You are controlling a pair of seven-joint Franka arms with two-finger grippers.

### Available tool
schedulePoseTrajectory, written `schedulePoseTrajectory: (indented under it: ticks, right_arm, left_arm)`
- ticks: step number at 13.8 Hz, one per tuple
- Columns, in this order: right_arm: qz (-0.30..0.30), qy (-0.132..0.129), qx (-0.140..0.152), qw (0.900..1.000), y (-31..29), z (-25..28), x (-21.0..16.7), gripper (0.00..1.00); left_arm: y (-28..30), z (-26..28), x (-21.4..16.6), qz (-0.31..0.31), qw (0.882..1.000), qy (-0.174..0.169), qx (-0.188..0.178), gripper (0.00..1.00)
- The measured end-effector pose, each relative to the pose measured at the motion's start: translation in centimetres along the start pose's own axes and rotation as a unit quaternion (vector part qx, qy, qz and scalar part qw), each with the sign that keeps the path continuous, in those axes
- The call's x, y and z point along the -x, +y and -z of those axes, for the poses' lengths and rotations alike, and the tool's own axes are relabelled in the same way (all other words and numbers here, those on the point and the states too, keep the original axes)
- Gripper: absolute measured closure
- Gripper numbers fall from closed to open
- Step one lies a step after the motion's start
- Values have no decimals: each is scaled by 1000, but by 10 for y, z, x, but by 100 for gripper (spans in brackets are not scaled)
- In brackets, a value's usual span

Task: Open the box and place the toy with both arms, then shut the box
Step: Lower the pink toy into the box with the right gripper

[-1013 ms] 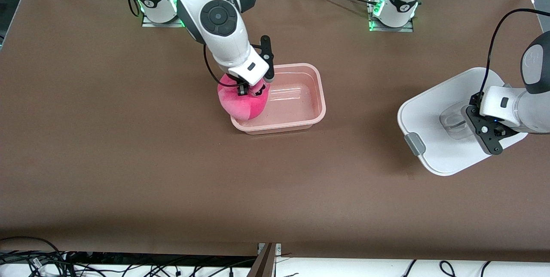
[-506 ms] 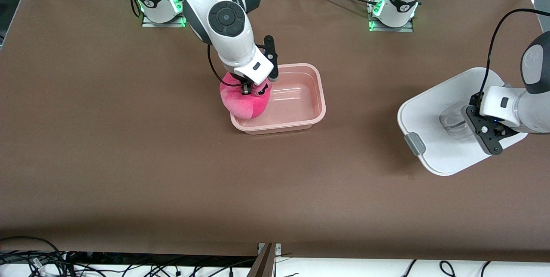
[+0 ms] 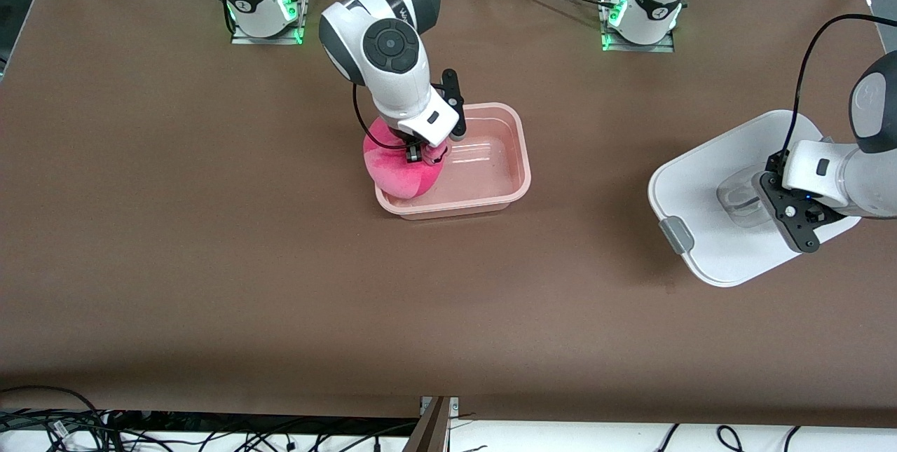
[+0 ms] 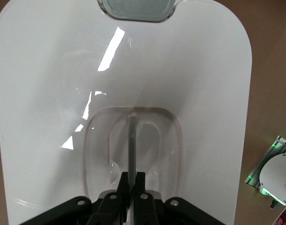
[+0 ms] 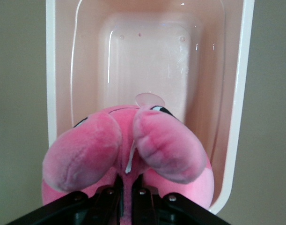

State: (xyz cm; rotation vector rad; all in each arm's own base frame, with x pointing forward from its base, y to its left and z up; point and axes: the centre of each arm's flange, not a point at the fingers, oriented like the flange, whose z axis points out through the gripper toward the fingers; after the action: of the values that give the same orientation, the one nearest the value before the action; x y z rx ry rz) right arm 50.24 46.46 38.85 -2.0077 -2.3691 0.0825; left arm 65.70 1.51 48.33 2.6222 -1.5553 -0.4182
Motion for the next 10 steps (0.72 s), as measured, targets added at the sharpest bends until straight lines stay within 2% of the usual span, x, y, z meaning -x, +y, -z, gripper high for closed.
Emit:
schedulePoseTrajectory:
  ticks: [4, 10]
  right_arm:
    - [-6, -6, 13, 1000, 1, -23, -16, 92]
    - [-12, -30, 20, 999, 3, -61, -26, 92]
  left_arm:
    - [0, 0, 0, -1, 1000, 0, 0, 93]
    - [1, 0, -2, -3, 1000, 0, 0, 93]
